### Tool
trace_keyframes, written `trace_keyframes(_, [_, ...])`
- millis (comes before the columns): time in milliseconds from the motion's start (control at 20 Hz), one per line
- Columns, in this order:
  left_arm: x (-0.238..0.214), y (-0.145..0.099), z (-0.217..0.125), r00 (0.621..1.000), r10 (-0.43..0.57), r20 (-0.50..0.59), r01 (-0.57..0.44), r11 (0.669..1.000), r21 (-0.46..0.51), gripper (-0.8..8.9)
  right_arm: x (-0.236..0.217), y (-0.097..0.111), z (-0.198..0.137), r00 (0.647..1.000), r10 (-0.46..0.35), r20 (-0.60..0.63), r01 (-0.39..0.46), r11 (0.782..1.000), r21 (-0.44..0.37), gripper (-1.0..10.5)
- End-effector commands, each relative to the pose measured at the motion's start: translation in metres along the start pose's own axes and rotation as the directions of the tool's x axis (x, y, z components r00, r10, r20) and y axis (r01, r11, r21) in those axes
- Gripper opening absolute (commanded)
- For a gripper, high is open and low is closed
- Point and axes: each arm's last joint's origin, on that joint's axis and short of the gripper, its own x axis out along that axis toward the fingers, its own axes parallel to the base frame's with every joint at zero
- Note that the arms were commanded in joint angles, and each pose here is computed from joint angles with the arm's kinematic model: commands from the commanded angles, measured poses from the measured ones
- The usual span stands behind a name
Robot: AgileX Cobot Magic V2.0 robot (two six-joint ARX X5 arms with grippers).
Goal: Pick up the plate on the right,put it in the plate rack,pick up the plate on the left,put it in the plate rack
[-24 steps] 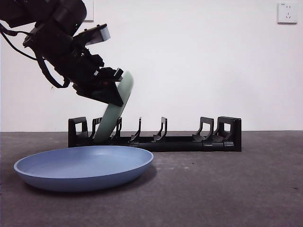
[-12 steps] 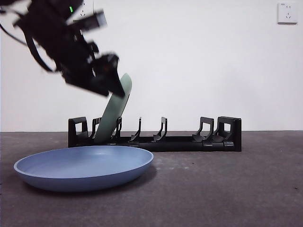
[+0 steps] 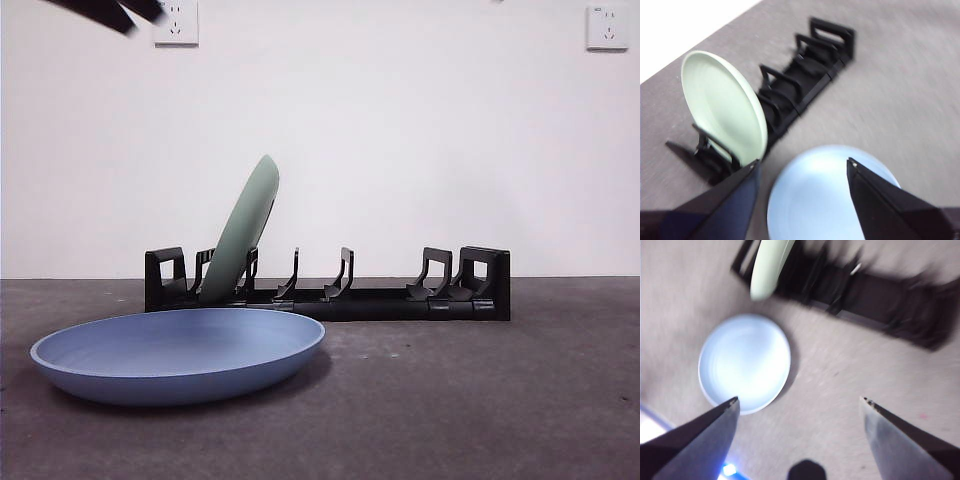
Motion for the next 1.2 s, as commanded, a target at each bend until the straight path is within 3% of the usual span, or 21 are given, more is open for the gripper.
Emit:
trace_keyframes(50, [-0.023,-0.01,-0.007,1.0,-0.018,-0.013,0.019,0.994,0.104,2.94,0.043,0.006,0.008,0.994,0.023,-0.111,-0.024,1.0,-0.01,4.1])
trace_keyframes(250, [-0.055,-0.022,-0.021,0.998,-0.035,-0.051,0.042,0.988,0.151,2.95,0.124,0.021,0.016,0.96,0.029,-0.278,-0.045,0.998,-0.052,4.1])
trace_keyframes(350, [-0.066,-0.028,-0.026,0.998,-0.042,-0.049,0.049,0.986,0.158,3.84,0.163,0.028,0.013,0.934,0.008,-0.357,-0.039,0.996,-0.08,4.1])
trace_keyframes(650, [-0.079,-0.037,-0.035,0.993,-0.083,-0.081,0.096,0.981,0.17,4.12,0.257,0.044,-0.002,0.879,-0.005,-0.477,-0.058,0.991,-0.117,4.1])
trace_keyframes(1200, [-0.078,-0.04,-0.034,0.991,-0.107,-0.082,0.121,0.975,0.184,4.12,0.299,0.041,-0.012,0.86,-0.08,-0.504,0.006,0.989,-0.146,4.1])
